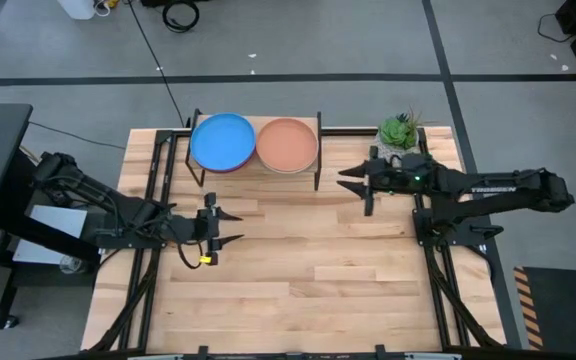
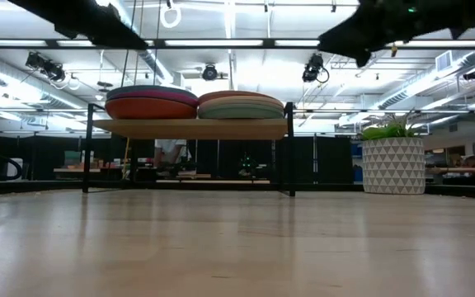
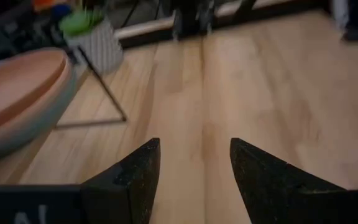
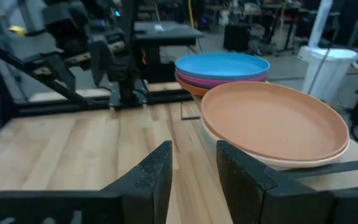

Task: Place and stack plates onto a shelf
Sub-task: Return to Home Position

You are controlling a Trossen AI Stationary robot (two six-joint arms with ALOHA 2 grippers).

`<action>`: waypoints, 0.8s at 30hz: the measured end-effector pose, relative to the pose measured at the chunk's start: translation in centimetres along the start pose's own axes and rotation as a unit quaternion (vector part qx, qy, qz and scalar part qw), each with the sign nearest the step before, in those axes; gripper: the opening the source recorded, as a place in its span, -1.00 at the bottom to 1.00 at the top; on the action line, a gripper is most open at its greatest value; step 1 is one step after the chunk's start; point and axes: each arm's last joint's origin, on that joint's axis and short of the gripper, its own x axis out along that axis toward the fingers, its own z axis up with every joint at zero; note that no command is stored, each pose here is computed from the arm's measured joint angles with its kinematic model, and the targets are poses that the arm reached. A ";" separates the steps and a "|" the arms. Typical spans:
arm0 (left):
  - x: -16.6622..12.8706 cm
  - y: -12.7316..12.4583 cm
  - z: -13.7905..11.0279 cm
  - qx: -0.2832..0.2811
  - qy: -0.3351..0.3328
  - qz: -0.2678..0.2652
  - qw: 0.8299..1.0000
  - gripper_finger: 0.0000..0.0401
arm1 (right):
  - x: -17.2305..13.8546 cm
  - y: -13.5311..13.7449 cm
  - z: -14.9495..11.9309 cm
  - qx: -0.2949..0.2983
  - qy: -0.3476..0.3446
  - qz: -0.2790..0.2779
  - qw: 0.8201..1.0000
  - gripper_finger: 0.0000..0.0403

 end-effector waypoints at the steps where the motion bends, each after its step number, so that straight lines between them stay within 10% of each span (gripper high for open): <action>1: 0.1 -0.1 0.0 -0.002 -0.012 -0.004 1.000 -0.01 | -0.5 0.0 -0.3 0.002 -0.007 0.004 1.000 -0.36; 24: -2.9 2.7 -7.2 -0.064 -0.152 0.016 0.986 -0.38 | -4.6 -0.1 -4.2 0.027 -0.081 0.023 0.996 -0.56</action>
